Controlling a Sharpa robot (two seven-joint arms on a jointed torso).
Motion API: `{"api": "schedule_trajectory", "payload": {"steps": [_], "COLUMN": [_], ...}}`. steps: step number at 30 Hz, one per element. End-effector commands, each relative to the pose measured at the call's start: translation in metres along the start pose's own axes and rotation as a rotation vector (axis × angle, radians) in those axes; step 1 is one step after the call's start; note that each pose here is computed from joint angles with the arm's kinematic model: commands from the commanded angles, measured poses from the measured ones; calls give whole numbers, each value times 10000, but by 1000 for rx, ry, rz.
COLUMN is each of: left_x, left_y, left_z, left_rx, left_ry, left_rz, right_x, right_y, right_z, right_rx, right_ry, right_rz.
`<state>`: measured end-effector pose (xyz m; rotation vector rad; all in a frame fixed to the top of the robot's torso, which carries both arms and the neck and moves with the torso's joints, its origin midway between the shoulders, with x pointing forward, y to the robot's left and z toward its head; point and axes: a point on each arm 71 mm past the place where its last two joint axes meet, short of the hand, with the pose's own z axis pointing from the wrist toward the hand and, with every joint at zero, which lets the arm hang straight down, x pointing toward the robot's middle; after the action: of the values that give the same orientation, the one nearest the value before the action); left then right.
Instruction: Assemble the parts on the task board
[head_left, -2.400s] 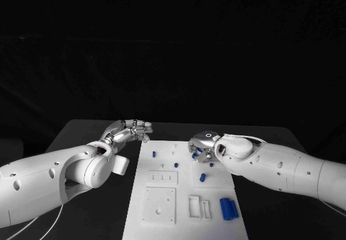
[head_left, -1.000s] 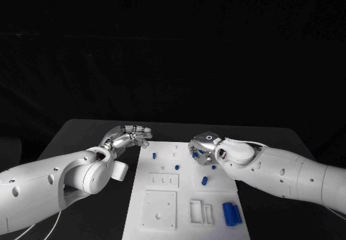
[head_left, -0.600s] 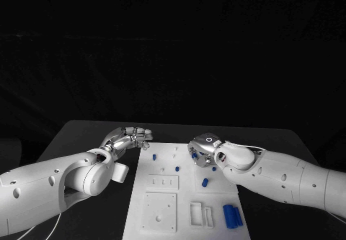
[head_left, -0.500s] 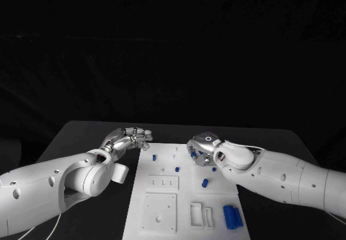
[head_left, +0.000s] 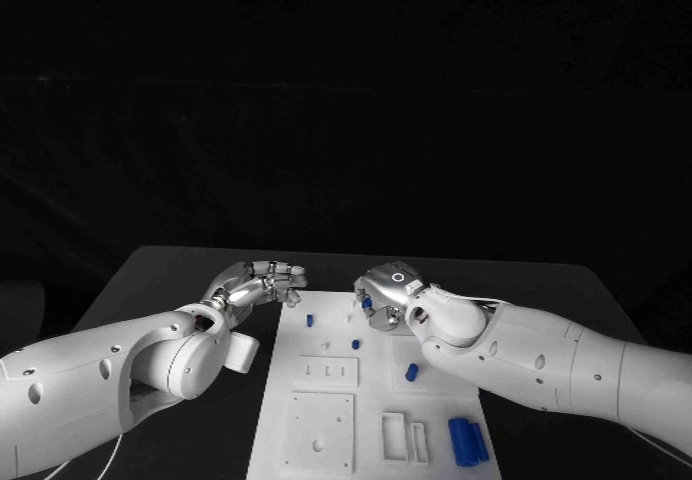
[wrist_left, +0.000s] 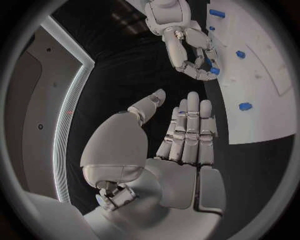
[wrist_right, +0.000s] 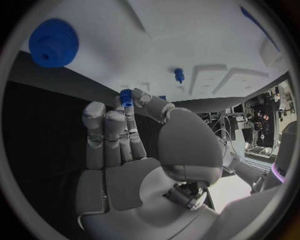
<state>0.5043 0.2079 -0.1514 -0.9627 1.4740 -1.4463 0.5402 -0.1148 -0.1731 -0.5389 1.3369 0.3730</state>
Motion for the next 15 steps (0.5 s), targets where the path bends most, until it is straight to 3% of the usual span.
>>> {"api": "schedule_trajectory", "payload": {"steps": [1, 15], "left_x": [33, 63], "left_y": [-20, -21], "left_z": [11, 31], "left_rx": [11, 12], "left_ry": [16, 23], "left_rz": [-2, -3], "right_x": [-17, -10], "right_y": [12, 98], "right_z": [31, 156], "right_rx": [11, 20], "right_ry": [-26, -36], "right_rz": [-39, -60]}}
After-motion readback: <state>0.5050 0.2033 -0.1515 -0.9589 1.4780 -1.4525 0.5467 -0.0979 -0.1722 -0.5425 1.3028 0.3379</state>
